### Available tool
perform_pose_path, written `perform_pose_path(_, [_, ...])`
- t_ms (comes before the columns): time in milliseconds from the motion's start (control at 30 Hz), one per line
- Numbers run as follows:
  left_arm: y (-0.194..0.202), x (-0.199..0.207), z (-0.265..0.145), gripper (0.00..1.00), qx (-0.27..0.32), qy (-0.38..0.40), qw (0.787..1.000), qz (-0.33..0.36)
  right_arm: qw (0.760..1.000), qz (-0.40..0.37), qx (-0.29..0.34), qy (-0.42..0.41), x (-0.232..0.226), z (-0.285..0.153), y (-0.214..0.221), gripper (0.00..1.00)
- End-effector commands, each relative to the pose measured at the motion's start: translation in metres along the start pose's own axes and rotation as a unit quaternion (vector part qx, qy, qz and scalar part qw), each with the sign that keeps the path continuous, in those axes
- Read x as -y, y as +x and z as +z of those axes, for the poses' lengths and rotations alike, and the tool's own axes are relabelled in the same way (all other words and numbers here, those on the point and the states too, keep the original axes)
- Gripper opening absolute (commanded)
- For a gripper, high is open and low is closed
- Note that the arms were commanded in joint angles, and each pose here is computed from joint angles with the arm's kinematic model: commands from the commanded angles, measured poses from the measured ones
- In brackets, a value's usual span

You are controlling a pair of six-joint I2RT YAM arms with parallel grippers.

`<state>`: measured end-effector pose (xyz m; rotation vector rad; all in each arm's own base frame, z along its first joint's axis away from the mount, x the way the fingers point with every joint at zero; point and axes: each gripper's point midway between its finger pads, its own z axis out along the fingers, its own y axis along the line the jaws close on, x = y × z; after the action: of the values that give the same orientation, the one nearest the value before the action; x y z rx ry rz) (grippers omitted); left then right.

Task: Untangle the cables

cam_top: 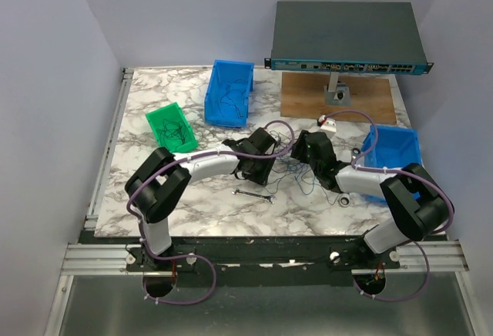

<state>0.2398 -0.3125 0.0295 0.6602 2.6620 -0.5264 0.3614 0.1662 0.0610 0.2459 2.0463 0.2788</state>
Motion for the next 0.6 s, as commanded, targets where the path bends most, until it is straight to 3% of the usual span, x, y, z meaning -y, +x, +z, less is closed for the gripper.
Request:
perform_pose_path(0, [-0.024, 0.001, -0.014, 0.35, 0.042, -0.02, 0.999, 0.014, 1.0, 0.004, 0.007, -0.011, -0.002, -0.004, -0.004, 0.58])
perform_pose_path(100, [-0.031, 0.007, -0.024, 0.0, 0.066, -0.006, 0.998, 0.016, 1.0, 0.005, 0.007, -0.014, -0.002, -0.006, -0.004, 0.61])
perform_pose_path(200, [-0.034, -0.006, -0.039, 0.0, 0.093, -0.04, 0.995, 0.004, 1.0, 0.006, 0.008, -0.012, -0.001, -0.006, -0.005, 0.68])
perform_pose_path(333, [-0.031, -0.029, -0.068, 0.0, 0.13, -0.096, 0.987, -0.019, 1.0, 0.005, 0.007, -0.009, 0.001, -0.009, -0.006, 0.86])
perform_pose_path(567, [-0.025, -0.039, -0.101, 0.0, 0.144, -0.119, 0.981, -0.043, 0.999, -0.014, -0.032, -0.015, -0.004, -0.002, 0.011, 0.85])
